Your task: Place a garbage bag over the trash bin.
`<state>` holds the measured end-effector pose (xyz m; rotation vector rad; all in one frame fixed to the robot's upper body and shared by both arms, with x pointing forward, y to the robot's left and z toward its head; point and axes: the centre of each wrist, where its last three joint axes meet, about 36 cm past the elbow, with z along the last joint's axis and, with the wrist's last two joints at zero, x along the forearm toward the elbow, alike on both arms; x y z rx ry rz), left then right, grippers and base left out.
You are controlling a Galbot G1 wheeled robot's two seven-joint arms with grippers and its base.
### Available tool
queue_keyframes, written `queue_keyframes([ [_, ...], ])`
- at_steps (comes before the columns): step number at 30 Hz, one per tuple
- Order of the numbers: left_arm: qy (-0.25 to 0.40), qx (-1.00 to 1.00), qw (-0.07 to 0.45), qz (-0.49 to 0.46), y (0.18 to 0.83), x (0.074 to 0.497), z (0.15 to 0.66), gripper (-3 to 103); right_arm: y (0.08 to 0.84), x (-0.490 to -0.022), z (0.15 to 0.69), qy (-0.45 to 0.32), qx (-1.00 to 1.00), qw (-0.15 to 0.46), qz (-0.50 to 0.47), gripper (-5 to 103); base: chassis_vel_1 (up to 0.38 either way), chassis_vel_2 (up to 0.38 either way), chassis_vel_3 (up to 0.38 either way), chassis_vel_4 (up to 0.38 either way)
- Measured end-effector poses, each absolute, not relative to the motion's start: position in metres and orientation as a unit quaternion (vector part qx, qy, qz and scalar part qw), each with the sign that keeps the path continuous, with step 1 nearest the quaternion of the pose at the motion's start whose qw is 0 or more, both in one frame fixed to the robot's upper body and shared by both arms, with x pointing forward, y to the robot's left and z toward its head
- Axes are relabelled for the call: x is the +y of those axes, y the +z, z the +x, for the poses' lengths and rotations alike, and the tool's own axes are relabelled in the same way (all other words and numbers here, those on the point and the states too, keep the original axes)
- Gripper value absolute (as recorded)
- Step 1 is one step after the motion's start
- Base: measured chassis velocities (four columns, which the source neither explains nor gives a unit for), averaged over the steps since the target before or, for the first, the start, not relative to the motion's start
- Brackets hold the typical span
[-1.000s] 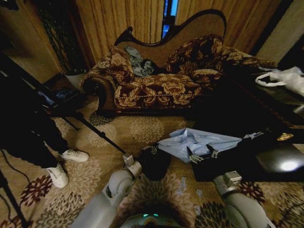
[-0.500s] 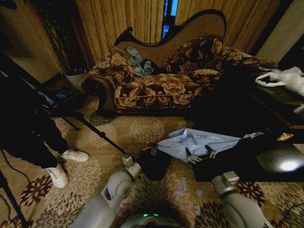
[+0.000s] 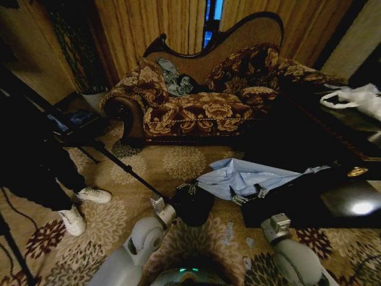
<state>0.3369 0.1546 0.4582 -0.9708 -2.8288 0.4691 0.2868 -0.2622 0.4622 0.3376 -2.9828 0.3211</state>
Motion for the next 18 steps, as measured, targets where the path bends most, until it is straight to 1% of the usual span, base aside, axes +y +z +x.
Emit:
queue_keyframes([
  [8,0.157,-0.931,0.055,-0.325,0.458,0.152,0.331,0,0.46,-0.254,0.297,0.108,-0.985,0.053,0.121,100,0.0,0.0,0.0,0.0],
  [18,0.148,-0.928,0.067,-0.334,0.449,0.148,0.329,0,0.474,-0.263,0.303,0.109,-0.988,0.034,0.106,100,0.0,0.0,0.0,0.0],
])
